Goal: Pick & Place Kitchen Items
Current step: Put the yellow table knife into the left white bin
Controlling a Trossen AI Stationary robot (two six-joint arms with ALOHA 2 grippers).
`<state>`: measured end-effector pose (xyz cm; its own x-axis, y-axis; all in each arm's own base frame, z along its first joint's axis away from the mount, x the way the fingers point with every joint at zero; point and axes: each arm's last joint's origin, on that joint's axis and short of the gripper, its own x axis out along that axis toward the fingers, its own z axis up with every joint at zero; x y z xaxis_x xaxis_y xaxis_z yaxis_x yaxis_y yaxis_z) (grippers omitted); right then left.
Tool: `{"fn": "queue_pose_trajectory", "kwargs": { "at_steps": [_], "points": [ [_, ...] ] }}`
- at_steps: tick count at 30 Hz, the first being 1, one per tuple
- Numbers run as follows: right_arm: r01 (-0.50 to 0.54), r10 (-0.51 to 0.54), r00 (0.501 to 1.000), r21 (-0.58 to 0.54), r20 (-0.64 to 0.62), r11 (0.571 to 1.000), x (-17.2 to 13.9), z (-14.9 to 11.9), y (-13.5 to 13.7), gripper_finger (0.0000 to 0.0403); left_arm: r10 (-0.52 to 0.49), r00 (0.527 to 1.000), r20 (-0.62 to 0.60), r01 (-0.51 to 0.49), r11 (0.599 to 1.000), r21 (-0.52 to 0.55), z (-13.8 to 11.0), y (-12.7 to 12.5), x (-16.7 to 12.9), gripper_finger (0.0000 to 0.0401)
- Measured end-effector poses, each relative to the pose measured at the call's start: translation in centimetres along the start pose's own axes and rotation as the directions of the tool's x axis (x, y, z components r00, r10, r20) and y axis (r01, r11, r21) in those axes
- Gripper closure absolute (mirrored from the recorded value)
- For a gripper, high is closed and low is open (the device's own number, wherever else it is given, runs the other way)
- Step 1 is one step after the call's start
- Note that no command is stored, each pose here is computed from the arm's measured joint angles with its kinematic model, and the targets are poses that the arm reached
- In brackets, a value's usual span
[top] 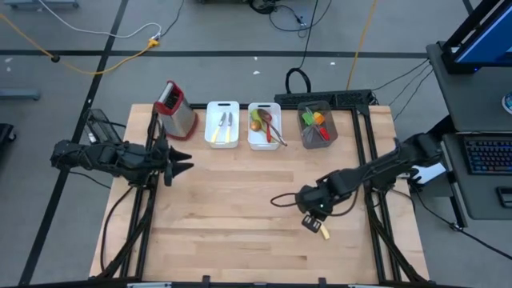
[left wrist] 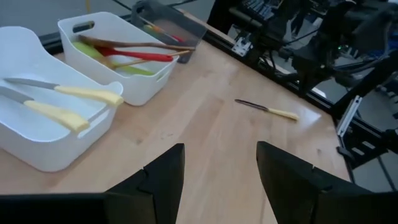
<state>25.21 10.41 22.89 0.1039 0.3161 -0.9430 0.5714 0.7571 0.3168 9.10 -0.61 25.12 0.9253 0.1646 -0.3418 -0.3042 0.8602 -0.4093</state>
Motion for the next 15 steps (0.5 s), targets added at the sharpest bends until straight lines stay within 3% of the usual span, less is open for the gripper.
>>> {"fn": "queue_pose_trajectory", "kwargs": {
  "at_steps": [4,15],
  "points": [
    [0.038,-0.035,0.998,0.063,-0.051,0.997,0.2,0.3,-0.7,0.0403,0.018,1.0,0.005,-0.018,1.0,0.004,0.0,0.1,0.0,0.0199],
    [0.03,-0.026,0.999,0.14,-0.032,0.99,-0.9,0.6,-2.8,0.0386,0.027,1.0,-0.004,-0.027,1.0,-0.011,-0.1,0.2,0.0,0.0199]
  ]
}}
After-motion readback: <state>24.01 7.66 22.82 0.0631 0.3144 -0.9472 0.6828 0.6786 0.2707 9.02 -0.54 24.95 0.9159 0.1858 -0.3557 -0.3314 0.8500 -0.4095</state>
